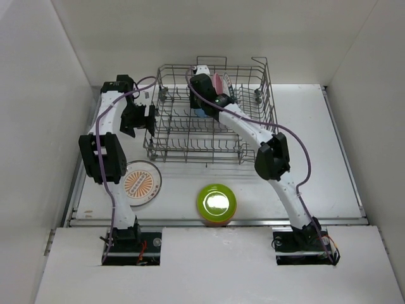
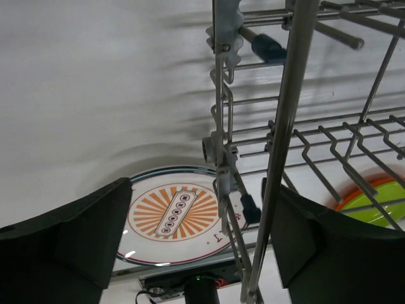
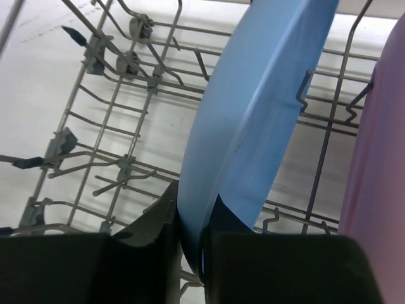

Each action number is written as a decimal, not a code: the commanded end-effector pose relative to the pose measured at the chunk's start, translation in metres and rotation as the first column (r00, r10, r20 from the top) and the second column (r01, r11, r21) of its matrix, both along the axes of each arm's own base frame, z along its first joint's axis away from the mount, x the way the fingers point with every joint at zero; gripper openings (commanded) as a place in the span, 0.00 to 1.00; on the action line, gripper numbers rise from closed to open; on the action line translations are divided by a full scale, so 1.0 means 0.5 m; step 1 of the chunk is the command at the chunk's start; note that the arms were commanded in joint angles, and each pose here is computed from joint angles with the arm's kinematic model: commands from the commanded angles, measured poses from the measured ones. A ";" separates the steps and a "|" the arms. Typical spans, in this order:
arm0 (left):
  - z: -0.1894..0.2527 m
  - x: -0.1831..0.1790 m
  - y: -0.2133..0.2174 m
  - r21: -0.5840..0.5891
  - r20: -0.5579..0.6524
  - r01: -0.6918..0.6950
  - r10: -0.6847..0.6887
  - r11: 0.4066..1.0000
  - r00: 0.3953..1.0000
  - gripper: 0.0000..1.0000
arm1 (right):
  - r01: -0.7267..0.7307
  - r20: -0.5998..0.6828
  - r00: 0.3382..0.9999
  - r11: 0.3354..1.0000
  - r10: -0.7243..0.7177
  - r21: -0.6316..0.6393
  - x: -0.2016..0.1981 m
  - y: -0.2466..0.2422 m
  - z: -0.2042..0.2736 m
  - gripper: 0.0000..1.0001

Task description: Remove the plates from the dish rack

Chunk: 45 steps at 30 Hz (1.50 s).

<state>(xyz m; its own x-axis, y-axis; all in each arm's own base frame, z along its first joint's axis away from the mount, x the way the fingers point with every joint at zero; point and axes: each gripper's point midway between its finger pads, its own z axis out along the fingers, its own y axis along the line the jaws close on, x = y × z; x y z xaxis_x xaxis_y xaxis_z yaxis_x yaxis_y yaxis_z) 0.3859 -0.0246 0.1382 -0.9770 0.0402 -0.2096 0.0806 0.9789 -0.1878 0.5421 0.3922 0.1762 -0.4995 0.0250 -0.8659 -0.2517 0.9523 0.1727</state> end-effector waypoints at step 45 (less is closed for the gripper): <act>0.037 0.002 -0.032 -0.067 0.025 -0.094 0.096 0.993 0.995 0.00 | 0.605 -0.238 0.599 0.627 -0.764 -0.490 -0.228 -0.851 -0.053 0.01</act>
<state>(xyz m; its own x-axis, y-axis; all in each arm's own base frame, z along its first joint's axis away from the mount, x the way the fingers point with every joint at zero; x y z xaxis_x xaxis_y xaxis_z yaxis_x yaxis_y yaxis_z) 0.3894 -0.0554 0.1277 -0.9869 -0.0265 -0.1594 0.0205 0.9579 -0.2865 0.4307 -0.0371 0.1788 -0.7399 0.1637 -0.6525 0.4849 0.8021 -0.3487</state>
